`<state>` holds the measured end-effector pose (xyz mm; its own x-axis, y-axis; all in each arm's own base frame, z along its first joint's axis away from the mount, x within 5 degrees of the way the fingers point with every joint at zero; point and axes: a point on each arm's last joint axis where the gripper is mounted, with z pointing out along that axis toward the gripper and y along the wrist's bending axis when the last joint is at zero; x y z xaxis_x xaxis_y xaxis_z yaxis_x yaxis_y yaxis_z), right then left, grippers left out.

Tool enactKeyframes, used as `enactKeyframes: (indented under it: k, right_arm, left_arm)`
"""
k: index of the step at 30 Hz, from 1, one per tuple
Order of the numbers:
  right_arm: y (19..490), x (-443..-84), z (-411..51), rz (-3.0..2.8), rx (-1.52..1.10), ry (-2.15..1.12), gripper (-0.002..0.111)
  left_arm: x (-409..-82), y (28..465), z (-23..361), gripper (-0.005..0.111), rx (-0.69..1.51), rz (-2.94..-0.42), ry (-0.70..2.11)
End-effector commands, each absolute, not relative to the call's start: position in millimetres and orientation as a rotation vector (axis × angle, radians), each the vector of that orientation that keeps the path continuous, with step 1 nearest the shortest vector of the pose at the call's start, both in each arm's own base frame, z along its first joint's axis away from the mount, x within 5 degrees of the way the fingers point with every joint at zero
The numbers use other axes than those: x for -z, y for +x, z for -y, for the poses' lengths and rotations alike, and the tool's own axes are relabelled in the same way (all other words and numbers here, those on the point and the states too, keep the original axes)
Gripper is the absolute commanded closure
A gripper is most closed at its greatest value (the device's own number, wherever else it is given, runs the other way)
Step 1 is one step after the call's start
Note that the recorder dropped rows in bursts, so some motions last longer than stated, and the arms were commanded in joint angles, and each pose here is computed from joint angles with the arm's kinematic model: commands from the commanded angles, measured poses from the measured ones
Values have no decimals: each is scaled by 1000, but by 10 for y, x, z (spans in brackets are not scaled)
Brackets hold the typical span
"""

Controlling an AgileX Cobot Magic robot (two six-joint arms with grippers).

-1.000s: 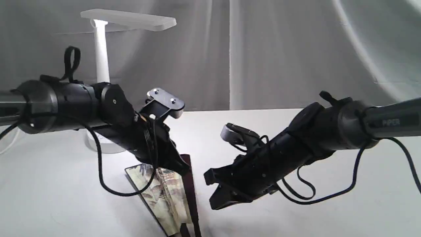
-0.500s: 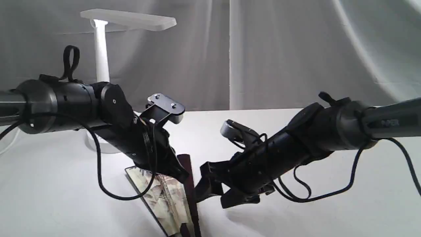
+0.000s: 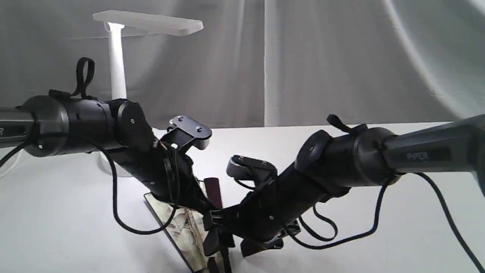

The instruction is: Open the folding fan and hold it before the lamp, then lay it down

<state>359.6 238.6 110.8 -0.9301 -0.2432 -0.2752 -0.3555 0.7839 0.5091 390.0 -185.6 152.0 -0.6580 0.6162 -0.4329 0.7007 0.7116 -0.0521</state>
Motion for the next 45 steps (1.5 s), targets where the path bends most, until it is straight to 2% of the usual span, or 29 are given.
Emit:
enactKeyframes:
  k: [1,4,7,16,22,32,40,45]
  right_arm:
    - [3568,-851,-2379,-2858,-830,-452,43]
    - [3570,-684,-2379,-2888,-830,-403,50]
    - [3575,-590,-2362,-2907,-822,-388,66]
    - [3582,-623,-2366,-2890,-822,-416,108]
    - [3585,-731,-2371,-2862,-831,-461,108]
    - [3600,-1310,-2345,-2737,-852,-527,108]
    - [3749,-1374,-2045,-2744,-882,-415,108]
    - [3834,-1438,-1856,-2704,-1047,-363,108]
  left_arm:
    - [-1527,3899,1879,107,309,-2531,1007]
    - [-1550,3888,1870,107,300,-2531,1025]
    - [-1588,3889,1850,107,269,-2529,1023]
    - [-1913,3857,1817,107,246,-2474,975]
    - [-2116,3811,1801,107,270,-2466,901]
    - [-2145,3760,1789,107,318,-2553,776]
    - [-2182,3720,1782,107,345,-2588,727]
    - [-2374,3605,1778,107,451,-2516,604]
